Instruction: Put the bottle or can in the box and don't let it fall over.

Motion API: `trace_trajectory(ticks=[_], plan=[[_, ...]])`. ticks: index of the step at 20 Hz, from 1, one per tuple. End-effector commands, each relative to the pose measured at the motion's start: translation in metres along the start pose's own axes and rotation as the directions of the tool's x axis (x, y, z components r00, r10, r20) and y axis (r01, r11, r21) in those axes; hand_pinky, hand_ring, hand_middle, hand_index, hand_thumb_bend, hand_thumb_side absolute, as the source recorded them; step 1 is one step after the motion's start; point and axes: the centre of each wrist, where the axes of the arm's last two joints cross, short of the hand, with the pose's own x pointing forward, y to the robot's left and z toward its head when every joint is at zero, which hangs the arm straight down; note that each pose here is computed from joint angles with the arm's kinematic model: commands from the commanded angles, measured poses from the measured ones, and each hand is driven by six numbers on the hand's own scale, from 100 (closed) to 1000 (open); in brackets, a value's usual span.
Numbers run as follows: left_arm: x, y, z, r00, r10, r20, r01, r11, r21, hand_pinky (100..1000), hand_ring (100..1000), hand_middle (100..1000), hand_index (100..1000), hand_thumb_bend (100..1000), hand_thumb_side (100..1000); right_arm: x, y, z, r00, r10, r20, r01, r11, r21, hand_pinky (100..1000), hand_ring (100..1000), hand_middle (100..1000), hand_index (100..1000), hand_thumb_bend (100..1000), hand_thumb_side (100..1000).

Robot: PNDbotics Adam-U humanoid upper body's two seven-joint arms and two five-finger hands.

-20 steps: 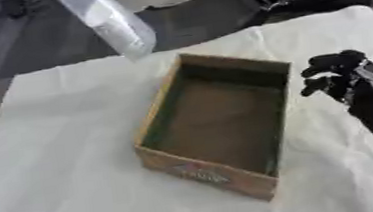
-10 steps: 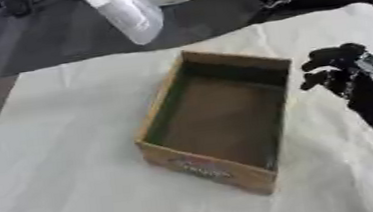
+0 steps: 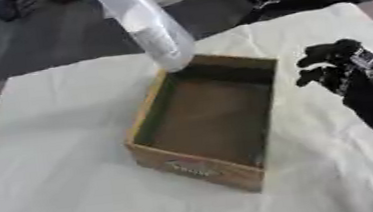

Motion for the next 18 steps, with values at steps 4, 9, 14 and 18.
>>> trace_trajectory(ticks=[4,9,14,18], plan=[[0.008,0.002,0.000,1.000,-0.009,0.005,0.009,1.000,0.004,595,311,508,445,100,159,0.007,0.002,-0.005,1.000,-0.012,0.028,0.012,1.000,0.014,967,634,690,772,100,744],[0.005,-0.010,-0.004,1.000,-0.006,-0.005,0.006,1.000,-0.018,596,314,509,449,100,155,0.008,0.005,-0.007,0.999,-0.028,0.036,0.027,0.999,0.019,967,634,690,772,100,747],[0.002,-0.022,-0.008,1.000,-0.013,-0.014,0.013,0.999,-0.050,596,319,510,454,100,145,0.009,0.006,-0.008,0.999,-0.030,0.044,0.030,0.999,0.020,968,633,689,772,100,748],[0.003,-0.031,-0.011,1.000,-0.017,-0.009,0.016,0.998,-0.064,597,319,511,454,100,151,0.009,0.007,-0.009,0.998,-0.036,0.045,0.035,0.999,0.023,968,633,690,772,100,756]])
